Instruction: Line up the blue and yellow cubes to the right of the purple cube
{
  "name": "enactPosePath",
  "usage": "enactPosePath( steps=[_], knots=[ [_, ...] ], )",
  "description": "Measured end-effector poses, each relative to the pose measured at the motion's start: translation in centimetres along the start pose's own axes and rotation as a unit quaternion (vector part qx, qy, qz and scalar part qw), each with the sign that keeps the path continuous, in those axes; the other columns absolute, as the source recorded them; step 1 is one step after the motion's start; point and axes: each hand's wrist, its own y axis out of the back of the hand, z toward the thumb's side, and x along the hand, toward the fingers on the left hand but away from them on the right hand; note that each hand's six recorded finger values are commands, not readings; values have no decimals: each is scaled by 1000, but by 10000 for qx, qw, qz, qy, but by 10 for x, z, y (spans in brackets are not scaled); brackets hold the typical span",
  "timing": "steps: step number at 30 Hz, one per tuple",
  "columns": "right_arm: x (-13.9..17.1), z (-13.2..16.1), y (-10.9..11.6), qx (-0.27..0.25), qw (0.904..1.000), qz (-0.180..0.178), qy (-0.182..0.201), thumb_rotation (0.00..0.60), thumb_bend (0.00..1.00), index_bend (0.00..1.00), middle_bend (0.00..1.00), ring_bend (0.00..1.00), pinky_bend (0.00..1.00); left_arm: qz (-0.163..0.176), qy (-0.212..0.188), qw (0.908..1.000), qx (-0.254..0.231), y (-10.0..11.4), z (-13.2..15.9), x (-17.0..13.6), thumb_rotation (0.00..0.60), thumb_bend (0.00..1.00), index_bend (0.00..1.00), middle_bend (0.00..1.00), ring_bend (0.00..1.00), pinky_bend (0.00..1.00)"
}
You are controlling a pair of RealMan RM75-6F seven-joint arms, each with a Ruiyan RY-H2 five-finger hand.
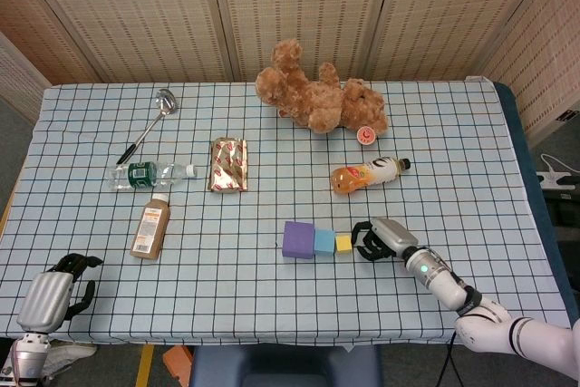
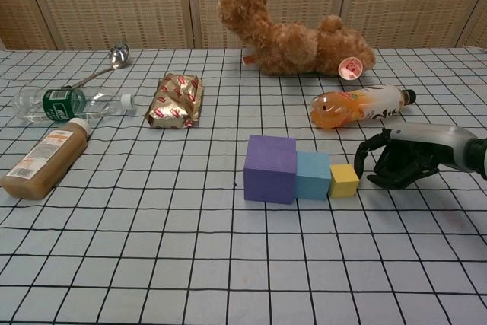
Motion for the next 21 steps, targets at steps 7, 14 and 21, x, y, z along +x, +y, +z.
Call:
enactPosePath(
  steps=[7, 14, 21],
  knots=[
    [-3, 0, -4, -63, 10000, 13, 32, 600, 403, 486, 866, 938, 1000, -4, 3, 10000, -6, 0, 0, 0, 600, 541, 349, 374, 240, 515],
    [-7, 2, -9, -120, 9999, 56, 93, 600, 403, 483, 867, 938, 1000, 0, 3, 10000, -17, 0, 0, 0, 600, 541, 349, 374, 240, 515],
    [-8, 3, -10, -125, 9998, 46, 139, 600, 403, 481, 867, 938, 1000, 2, 7, 10000, -17, 0, -1, 0, 600, 541, 350, 374, 240, 515]
  ],
)
